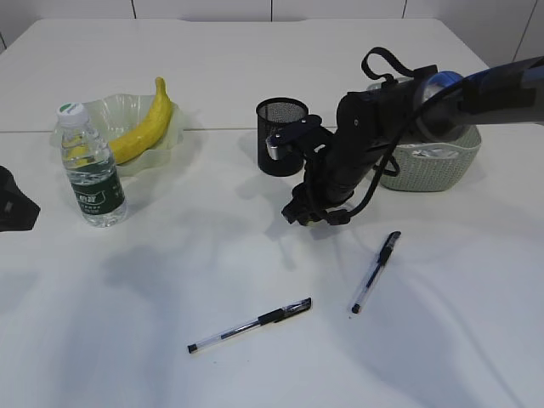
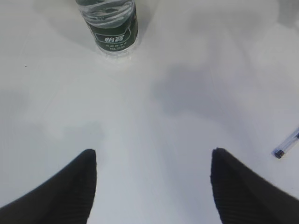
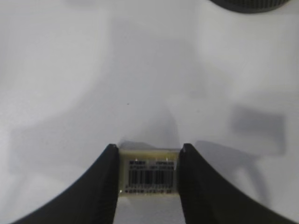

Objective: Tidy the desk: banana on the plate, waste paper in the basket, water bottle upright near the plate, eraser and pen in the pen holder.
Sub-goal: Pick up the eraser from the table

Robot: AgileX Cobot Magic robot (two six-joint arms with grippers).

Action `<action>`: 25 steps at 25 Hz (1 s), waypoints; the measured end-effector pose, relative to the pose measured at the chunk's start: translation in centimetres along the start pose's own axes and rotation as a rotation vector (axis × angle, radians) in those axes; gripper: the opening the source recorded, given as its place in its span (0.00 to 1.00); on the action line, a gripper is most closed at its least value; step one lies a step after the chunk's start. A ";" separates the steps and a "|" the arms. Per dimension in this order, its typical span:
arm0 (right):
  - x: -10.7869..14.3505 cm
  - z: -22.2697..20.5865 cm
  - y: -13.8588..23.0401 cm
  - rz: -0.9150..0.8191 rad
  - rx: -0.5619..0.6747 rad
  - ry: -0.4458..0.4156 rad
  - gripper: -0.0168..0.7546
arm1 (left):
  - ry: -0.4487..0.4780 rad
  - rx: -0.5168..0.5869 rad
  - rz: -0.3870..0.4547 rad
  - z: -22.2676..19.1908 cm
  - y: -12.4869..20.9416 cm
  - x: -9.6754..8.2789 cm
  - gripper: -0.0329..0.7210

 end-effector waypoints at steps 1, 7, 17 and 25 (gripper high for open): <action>0.0 0.0 0.0 0.000 0.000 0.000 0.39 | 0.000 0.002 0.000 0.0 0.0 0.0 0.76; 0.1 0.4 0.1 0.003 0.019 -0.006 0.37 | 0.000 0.004 0.000 0.0 0.0 0.0 0.75; -0.1 3.4 -0.7 0.013 0.003 0.000 0.37 | -0.001 0.011 0.000 0.0 0.1 0.0 0.74; -0.2 6.6 -1.8 0.016 -0.050 0.014 0.37 | -0.001 0.019 0.000 0.0 0.2 0.0 0.73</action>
Point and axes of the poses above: a point on each arm's last joint axis where the gripper is mounted, z pointing back along that axis away from the gripper, x along the wrist's bending axis when the last joint is at zero, y = z × x, the point moved 3 cm from there along -z, pointing out along that axis toward the gripper, and after that the axes turned 2 degrees about -z, right-handed, at the moved point
